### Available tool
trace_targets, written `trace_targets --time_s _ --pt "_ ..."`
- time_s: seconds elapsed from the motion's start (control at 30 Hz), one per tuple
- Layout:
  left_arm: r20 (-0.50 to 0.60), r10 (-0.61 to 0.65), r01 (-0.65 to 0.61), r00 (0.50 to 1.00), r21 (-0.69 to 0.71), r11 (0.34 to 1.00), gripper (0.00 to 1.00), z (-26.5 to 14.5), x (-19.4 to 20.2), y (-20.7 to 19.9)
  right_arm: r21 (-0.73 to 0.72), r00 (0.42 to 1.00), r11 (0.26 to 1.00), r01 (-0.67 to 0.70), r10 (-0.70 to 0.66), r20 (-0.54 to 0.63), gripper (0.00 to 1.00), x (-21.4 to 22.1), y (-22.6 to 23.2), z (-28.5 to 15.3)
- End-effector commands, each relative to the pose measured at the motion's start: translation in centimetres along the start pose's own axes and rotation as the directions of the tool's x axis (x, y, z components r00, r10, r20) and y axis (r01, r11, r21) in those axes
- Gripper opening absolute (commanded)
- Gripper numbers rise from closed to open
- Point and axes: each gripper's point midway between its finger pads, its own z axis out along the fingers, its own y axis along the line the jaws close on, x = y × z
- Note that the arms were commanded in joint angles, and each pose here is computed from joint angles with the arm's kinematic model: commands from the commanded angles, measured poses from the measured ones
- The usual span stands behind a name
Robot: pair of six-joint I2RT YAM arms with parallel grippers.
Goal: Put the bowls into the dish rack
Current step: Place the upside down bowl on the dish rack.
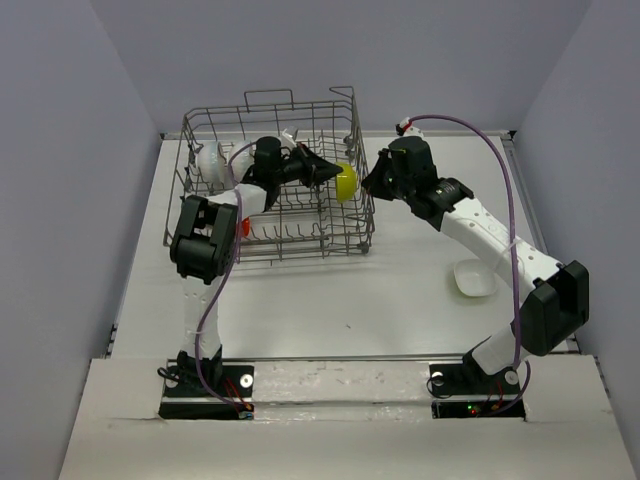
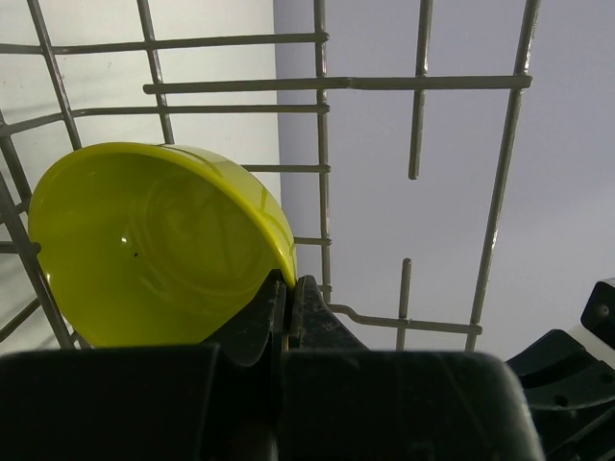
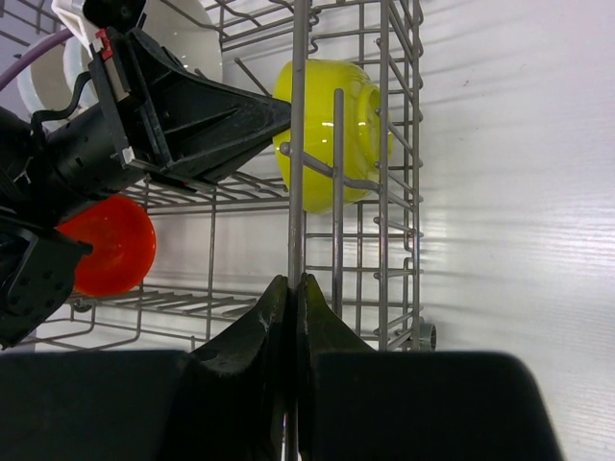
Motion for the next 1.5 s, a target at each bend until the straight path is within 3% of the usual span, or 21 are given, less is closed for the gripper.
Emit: trace_targets --time_s 0.0,0.53,0.73,1.13,1.47 --pt "0.021 0.071 -0.072 0.997 0.063 0.995 0.00 -1.8 -0.4 -4.0 0.032 0.996 0.997 0.066 -0.063 -0.068 0.01 2.7 -1.6 1.3" --pt "0.067 0.134 -0.131 0.989 -0.045 0.990 0.00 -4.5 -2.4 -3.6 0.022 0.995 0.997 0.068 -0.066 -0.072 0.01 2.7 -1.3 1.7" --pt "0.060 0.168 -0.157 0.984 -0.155 0.975 0.00 -5.0 -3.6 -2.3 0.023 0.994 0.997 0.073 -0.071 -0.081 0.01 3.0 -1.5 1.9" --pt "0.051 0.252 -0.210 0.966 -0.408 0.888 0.00 -7.4 -6.8 1.3 0.032 0.994 0.997 0.066 -0.063 -0.088 0.01 3.3 -1.6 2.4" --pt "0.040 0.311 -0.247 0.950 -0.513 0.822 0.00 -8.5 -7.9 3.1 0.068 0.996 0.997 0.047 -0.042 -0.078 0.01 3.3 -2.7 2.3"
